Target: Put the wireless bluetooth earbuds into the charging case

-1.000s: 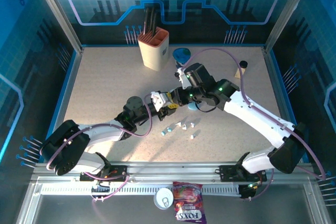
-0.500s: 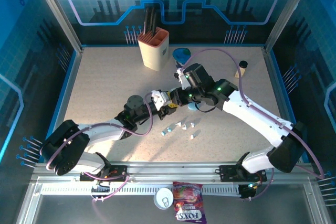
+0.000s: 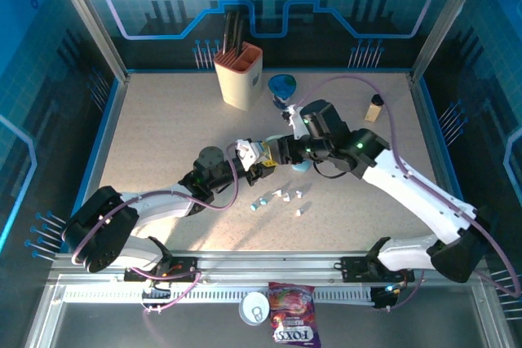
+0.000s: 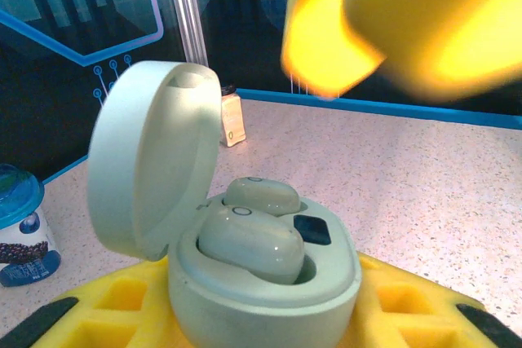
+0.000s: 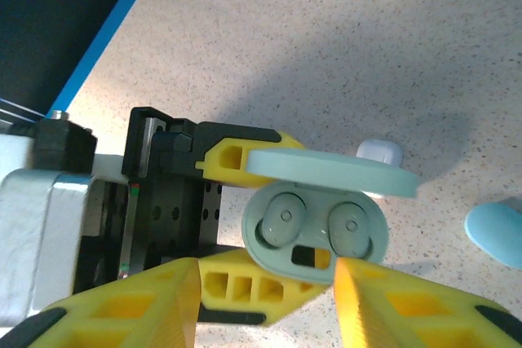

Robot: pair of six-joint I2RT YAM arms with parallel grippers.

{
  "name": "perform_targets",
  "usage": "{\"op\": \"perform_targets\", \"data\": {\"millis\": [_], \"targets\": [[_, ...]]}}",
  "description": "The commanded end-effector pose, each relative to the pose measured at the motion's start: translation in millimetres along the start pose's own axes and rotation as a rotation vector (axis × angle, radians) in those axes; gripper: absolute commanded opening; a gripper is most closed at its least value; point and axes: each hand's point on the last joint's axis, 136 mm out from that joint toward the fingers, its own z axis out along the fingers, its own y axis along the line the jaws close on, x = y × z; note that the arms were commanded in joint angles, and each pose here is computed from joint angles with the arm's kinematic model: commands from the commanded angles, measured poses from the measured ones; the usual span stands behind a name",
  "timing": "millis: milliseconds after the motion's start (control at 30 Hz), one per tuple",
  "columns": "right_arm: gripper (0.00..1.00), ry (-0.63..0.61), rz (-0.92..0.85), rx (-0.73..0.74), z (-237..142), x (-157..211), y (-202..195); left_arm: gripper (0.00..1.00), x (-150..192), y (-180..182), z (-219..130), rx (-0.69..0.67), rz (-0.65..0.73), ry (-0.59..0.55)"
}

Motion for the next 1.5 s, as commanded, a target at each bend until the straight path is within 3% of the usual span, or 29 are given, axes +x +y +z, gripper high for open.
{"op": "perform_targets", "data": {"millis": [0,200,400,633,833,933,1100,1300,1467], "targets": [[0.48,-0.049,0.035,0.024,-13.6,-6.2,-10.8,0.38,-18.8,-1.0,-0.8,0.0,0.047,-0.049],[0.45,-0.106,0.066,0.051,-20.0,-30.9,-24.7,0.38,-10.1,-9.9,-3.1,0.044,0.07,-0.015],[0.45,-0.061,0.023,0.1,3.4,-40.8,-40.1,0.38,-15.2,-12.8,-4.2,0.062,0.073,-0.022],[0.51,0.009,0.012,0.103,24.1,-26.6,-48.5,0.38,-22.0,0.3,-0.2,-0.001,0.056,-0.026],[0.59,-0.012,0.04,0.087,11.4,-20.2,-48.0,0.38,-31.5,17.0,4.2,-0.082,0.002,-0.039],[0.68,-0.052,0.074,0.061,-0.1,-21.4,-46.7,0.37,-41.1,21.1,4.0,-0.102,-0.029,-0.079],[0.78,-0.103,0.241,-0.217,-14.4,-22.1,-24.2,0.38,-59.8,18.5,1.9,-0.08,-0.08,-0.162],[0.76,-0.118,0.363,-0.465,-17.4,-26.3,-0.7,0.37,-82.2,12.3,2.5,-0.024,-0.12,-0.23],[0.74,-0.114,0.397,-0.57,-13.0,-29.1,8.2,0.38,-90.3,5.5,2.7,0.02,-0.107,-0.245]]}}
